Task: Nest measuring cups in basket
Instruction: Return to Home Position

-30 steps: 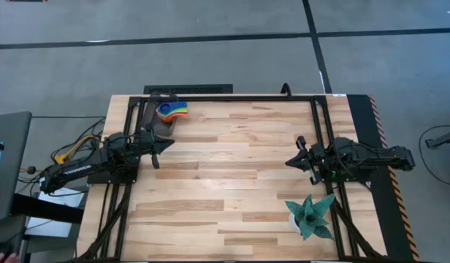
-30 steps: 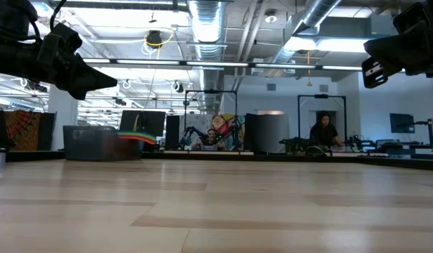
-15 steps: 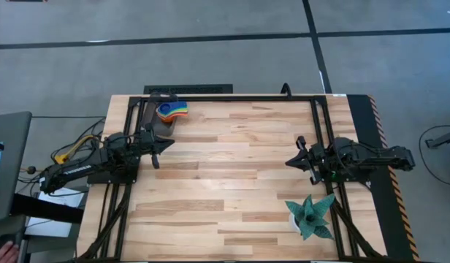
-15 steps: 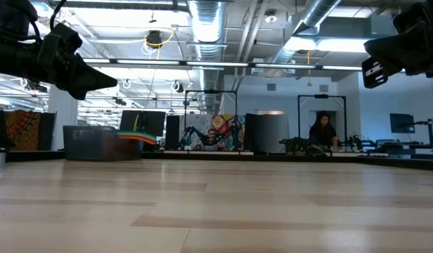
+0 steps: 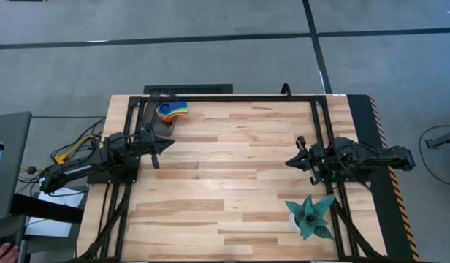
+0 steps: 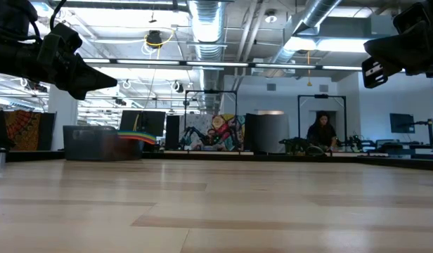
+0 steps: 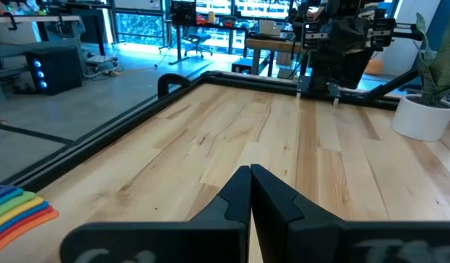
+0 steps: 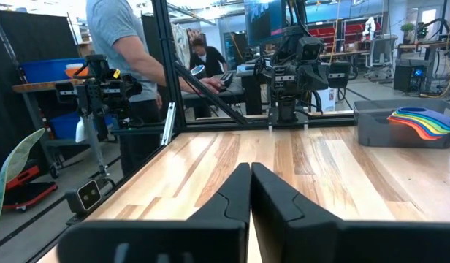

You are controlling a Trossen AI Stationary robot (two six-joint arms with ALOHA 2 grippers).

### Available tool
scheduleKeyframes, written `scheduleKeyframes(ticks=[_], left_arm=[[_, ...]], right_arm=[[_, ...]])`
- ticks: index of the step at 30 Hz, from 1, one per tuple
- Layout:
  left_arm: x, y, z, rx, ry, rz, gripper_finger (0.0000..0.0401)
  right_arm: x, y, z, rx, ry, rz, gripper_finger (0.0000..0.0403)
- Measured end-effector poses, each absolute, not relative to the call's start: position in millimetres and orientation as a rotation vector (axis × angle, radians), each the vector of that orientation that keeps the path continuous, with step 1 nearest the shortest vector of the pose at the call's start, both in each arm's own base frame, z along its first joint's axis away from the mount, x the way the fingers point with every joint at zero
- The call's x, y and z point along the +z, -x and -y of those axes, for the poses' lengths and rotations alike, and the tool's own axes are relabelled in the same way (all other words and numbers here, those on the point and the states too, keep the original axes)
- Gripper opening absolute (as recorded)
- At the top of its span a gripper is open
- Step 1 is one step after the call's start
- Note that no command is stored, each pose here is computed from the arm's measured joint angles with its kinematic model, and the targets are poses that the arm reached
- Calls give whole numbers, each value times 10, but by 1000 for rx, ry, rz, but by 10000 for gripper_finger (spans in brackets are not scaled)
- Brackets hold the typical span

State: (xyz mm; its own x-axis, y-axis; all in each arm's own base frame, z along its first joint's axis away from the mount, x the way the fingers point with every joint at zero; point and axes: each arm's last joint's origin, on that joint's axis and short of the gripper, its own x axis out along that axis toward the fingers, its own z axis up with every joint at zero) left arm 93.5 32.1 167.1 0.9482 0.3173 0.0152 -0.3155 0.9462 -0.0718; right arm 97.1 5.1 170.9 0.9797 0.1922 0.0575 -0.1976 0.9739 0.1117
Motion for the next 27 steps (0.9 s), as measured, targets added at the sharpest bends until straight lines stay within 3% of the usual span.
scheduleKeyframes(ticks=[27], left_arm=[[1671, -935, -321, 322, 69, 27, 0]], right_arm=[[1708, -971, -51, 197, -117, 46, 38]])
